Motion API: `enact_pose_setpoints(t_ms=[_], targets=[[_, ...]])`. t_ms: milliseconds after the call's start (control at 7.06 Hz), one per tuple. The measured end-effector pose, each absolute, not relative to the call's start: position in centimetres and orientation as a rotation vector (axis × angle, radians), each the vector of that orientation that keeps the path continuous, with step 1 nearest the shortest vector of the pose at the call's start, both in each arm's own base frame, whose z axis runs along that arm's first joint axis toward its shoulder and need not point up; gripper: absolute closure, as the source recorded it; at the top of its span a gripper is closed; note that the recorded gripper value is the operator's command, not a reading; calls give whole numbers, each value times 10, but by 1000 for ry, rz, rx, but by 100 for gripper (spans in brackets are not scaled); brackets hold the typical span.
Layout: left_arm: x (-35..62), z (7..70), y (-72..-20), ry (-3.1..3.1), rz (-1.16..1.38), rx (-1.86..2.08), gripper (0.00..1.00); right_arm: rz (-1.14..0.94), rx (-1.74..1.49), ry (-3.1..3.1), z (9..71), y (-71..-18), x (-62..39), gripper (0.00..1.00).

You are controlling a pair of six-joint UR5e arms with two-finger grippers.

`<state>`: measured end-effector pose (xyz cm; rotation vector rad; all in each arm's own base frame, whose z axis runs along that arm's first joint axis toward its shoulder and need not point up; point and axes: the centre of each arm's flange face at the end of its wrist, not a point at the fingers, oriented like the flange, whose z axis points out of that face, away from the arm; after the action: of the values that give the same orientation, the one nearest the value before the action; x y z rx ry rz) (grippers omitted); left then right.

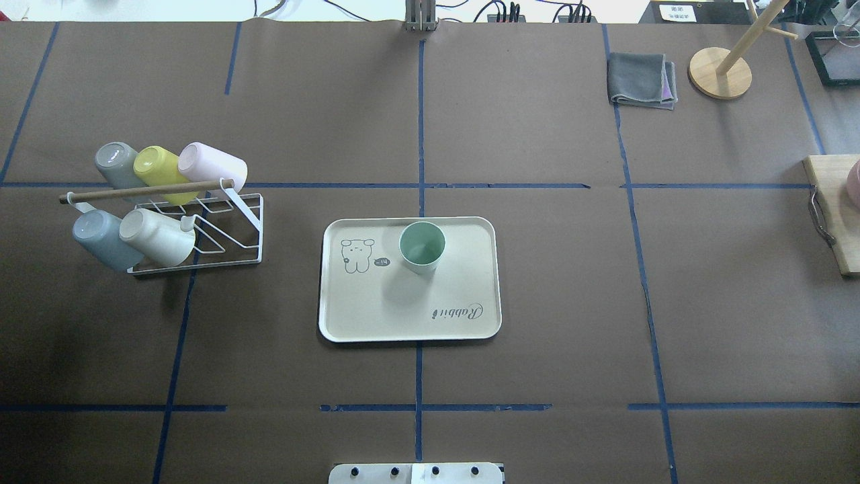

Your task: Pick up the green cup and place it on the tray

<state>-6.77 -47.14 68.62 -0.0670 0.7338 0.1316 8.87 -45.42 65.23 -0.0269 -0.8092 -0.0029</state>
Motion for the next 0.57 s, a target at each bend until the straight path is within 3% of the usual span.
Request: enact_pose_setpoints(t_ms=[567], targets=[[-67, 687, -470, 737, 131, -67, 0, -5, -21, -806, 653, -455, 89, 0]])
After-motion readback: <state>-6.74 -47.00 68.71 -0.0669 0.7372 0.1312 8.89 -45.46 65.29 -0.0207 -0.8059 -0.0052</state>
